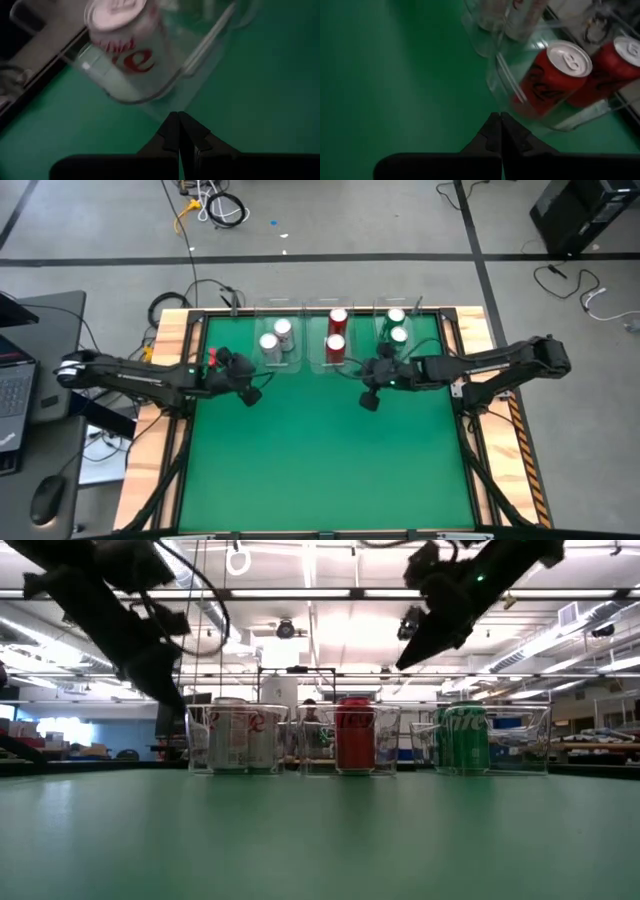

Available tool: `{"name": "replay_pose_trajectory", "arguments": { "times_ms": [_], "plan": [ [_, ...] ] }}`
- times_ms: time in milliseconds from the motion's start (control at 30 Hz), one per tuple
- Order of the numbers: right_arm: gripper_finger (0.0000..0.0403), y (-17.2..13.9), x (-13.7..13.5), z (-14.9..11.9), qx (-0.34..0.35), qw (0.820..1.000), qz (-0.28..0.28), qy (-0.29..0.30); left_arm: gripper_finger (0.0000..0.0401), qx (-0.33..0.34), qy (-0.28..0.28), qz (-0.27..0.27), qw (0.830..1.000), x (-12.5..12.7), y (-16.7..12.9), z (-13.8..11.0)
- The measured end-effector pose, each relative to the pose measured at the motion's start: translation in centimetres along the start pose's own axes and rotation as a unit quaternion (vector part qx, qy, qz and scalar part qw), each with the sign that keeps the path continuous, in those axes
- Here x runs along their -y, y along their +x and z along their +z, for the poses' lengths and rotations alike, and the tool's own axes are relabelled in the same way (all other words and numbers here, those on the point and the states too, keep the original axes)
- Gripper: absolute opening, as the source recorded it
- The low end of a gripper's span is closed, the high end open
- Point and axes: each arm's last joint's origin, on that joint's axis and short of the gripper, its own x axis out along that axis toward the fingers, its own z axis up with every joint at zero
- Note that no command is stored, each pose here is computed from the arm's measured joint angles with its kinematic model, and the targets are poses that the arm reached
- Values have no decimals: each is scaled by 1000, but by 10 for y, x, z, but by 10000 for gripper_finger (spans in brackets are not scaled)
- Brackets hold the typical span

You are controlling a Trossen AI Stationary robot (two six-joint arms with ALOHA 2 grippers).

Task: Sort soda cans
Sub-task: Return to Home Position

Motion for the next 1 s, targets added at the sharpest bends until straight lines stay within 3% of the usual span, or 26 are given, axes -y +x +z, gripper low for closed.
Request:
{"name": "replay_pose_trajectory", "arguments": {
  "times_ms": [300, 533, 667, 867, 1000],
  "plan": [
    [0, -11, -8, -39, 133, 989, 66, -28, 0, 114, -9, -87, 990, -14, -42, 11],
    [0, -16, -5, -78, 237, 966, 103, -26, 0, 221, 19, -197, 955, -23, -72, 20],
    [0, -22, 2, -96, 272, 956, 110, -17, 0, 253, 28, -220, 942, -30, -82, 20],
    [0, -31, 10, -115, 299, 939, 170, -14, 0, 285, 38, -245, 926, -35, -91, 20],
    [0, -35, 20, -129, 315, 934, 169, -6, 0, 289, 47, -245, 924, -36, -92, 20]
  ]
}}
